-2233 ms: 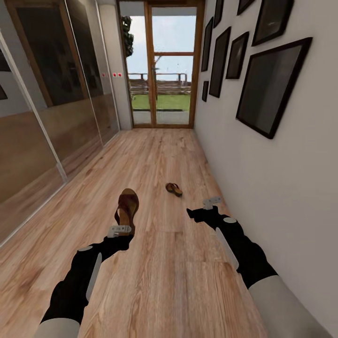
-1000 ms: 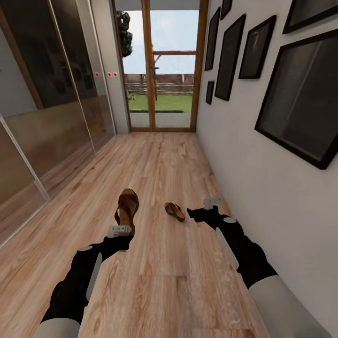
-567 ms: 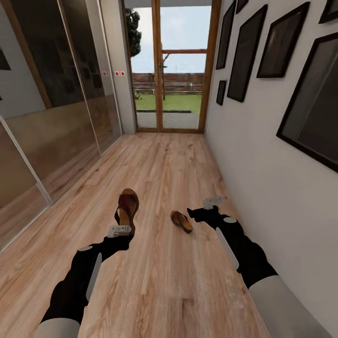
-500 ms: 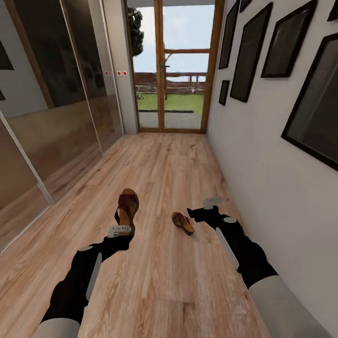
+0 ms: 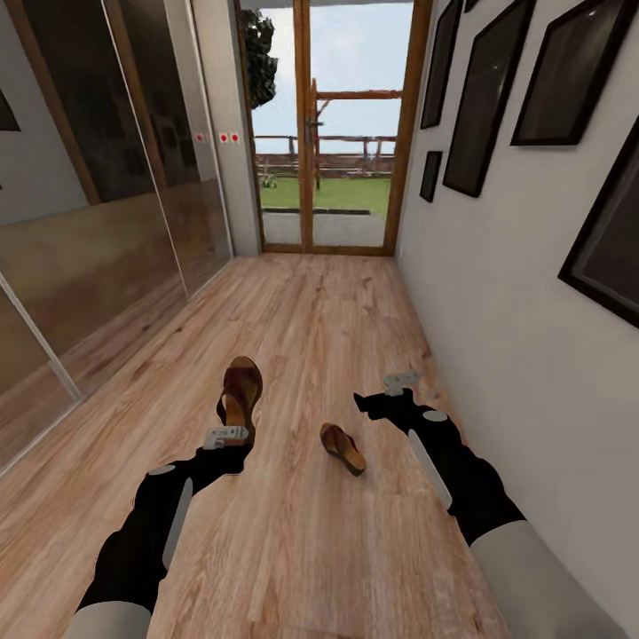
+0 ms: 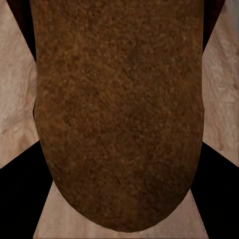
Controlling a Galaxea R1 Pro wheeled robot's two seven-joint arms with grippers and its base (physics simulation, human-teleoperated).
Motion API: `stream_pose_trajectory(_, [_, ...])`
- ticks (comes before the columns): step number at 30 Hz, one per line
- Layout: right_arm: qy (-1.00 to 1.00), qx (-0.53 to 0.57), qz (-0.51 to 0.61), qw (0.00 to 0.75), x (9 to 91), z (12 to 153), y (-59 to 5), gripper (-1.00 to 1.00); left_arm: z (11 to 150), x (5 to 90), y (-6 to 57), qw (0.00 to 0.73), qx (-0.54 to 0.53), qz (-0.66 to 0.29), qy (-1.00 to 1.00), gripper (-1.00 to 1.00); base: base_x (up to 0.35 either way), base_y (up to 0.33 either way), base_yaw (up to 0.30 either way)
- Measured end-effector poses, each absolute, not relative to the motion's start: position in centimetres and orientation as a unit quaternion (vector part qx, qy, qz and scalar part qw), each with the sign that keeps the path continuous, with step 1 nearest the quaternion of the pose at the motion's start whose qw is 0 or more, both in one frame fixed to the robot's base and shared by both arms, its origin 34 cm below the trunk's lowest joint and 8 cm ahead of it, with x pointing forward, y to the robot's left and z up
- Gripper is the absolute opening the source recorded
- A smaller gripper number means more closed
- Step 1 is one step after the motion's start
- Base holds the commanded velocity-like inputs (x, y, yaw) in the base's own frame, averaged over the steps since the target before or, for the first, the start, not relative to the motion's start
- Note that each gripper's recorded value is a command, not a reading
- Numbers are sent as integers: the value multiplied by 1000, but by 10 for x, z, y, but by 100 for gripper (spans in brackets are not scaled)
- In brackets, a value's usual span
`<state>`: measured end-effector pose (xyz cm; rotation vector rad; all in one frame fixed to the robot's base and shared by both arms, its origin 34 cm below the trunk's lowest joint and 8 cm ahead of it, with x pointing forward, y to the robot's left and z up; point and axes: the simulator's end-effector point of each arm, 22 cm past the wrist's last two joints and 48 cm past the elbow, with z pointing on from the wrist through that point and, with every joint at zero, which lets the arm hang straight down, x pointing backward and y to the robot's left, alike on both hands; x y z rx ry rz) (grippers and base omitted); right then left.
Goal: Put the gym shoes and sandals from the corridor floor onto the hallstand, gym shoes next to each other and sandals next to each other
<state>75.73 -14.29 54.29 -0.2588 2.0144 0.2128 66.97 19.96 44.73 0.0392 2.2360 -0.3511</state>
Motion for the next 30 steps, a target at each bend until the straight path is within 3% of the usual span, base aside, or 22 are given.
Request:
stream_pose_trajectory(19, [841, -110, 89, 522, 757, 542, -142, 100, 448, 670, 200, 425, 16, -140, 894, -100, 276, -206, 0])
stream_pose_trajectory(30, [840, -112, 89, 523, 757, 543, -141, 100, 447, 670, 200, 425, 15, -141, 894, -100, 38, -14, 74])
